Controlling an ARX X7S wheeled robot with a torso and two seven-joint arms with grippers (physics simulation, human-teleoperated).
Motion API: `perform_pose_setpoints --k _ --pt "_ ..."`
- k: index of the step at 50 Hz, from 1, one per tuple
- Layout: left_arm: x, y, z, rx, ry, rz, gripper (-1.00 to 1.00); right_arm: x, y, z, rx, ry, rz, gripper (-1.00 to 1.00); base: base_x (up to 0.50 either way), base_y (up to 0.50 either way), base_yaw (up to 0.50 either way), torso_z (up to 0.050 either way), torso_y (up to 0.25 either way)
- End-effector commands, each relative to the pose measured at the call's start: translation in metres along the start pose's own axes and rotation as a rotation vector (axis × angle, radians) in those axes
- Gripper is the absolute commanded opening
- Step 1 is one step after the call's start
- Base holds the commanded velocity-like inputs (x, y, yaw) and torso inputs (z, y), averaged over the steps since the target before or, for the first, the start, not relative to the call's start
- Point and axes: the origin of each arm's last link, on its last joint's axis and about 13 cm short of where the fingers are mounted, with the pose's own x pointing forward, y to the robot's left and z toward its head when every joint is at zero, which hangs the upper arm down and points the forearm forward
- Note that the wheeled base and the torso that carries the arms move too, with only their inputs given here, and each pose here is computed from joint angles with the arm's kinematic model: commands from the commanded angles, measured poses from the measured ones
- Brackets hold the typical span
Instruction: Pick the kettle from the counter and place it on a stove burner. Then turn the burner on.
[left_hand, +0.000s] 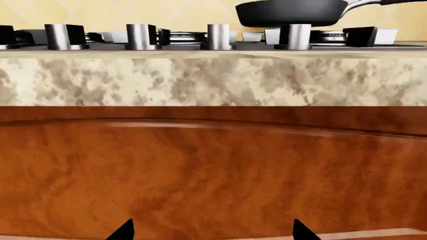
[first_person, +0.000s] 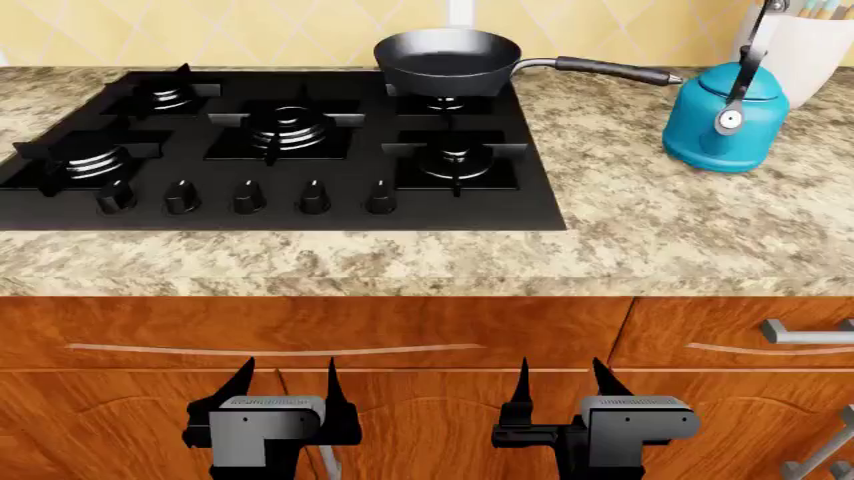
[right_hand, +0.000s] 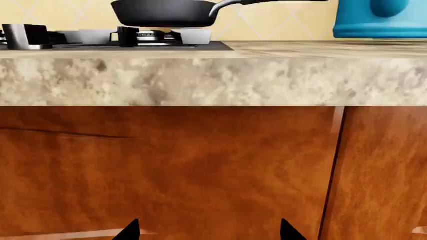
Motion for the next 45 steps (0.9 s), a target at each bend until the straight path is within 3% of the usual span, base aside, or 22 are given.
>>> perform_pose_setpoints --k 1,13,45 --pt "0.0000 -0.0006 0.0004 0.005 0.002 0.000 1.00 0.0008 -0.0001 -0.0006 -0.017 0.009 -0.005 1.00 0.00 0.00 0.00 0.000 0.000" --pt "-0.0004 -0.0015 0.0009 0.010 0.006 -0.009 1.00 0.0016 -0.0011 -0.0013 -0.018 0.022 -0.016 1.00 0.00 -0.02 0.00 0.000 0.000" --pt "0.0016 -0.0006 -0.0001 0.015 0.009 0.017 1.00 0.0019 -0.0013 -0.0018 -0.002 0.016 -0.025 1.00 0.00 -0.43 0.00 0.000 0.000"
